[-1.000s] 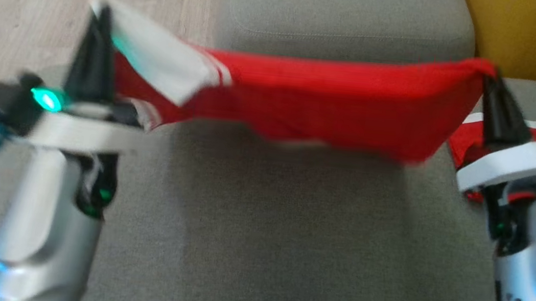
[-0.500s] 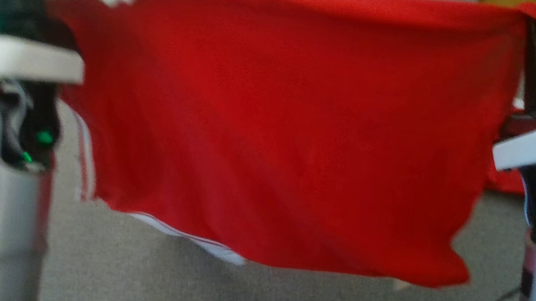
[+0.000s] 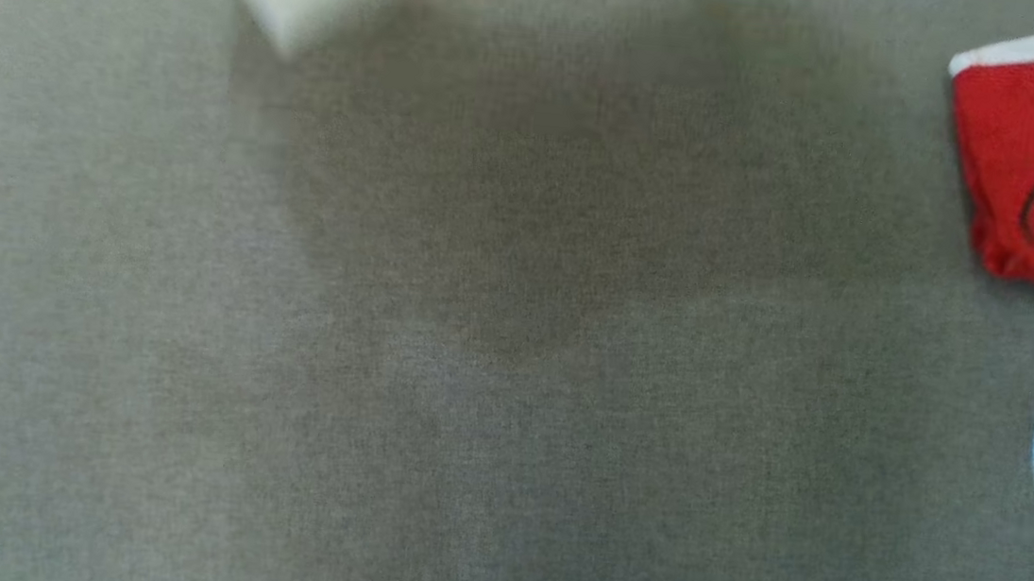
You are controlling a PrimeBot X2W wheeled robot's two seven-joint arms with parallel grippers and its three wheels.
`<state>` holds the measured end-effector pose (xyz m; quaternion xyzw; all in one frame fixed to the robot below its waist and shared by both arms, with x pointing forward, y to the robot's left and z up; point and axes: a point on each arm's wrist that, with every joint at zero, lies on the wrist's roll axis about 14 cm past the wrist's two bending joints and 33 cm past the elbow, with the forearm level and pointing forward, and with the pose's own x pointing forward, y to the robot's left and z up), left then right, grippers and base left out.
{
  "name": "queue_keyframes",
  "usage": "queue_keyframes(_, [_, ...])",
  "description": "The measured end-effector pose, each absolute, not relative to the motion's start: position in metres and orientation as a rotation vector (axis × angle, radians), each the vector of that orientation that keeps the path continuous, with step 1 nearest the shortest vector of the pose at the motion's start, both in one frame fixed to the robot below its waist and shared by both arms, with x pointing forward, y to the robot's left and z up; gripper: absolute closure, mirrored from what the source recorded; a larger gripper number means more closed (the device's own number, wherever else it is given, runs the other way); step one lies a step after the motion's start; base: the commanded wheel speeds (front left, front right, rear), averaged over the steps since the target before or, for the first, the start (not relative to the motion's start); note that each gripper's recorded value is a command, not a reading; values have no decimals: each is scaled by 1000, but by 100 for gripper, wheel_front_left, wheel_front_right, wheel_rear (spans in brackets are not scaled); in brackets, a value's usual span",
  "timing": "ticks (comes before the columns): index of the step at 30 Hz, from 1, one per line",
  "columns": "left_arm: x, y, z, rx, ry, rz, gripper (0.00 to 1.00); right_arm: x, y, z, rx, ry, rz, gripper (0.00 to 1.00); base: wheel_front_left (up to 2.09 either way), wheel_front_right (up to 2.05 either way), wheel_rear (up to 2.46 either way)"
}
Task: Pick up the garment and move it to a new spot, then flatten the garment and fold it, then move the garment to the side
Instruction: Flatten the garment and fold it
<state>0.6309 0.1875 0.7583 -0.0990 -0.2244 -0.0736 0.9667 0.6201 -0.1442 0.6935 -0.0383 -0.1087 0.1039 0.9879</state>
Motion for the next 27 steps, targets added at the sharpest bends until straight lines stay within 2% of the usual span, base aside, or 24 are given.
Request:
queue_keyframes(5, [650,187,746,-183,-477,-135,100,645,-158,663,-72,-192,156,100,0,0,0])
queue_keyframes(9, [648,186,707,-139,-390,-146,100,645,-152,612,-73,-70,164,100,0,0,0])
queue_keyframes(12, [637,186,653,-101,-259,-151,100,632,-155,559,-77,75,163,100,0,0,0])
queue_keyframes(15, [610,175,579,-46,-78,-197,100,605,-167,499,-107,261,154,100,0,0,0])
queue_keyframes(16, [610,175,579,-46,-78,-197,100,605,-167,499,-107,261,154,100,0,0,0])
queue_keyframes(20, [556,172,498,-14,145,-246,100,564,-179,441,-153,477,153,100,0,0,0])
queue_keyframes(27, [465,174,439,48,407,-357,100,520,-183,420,-165,654,165,100,0,0,0])
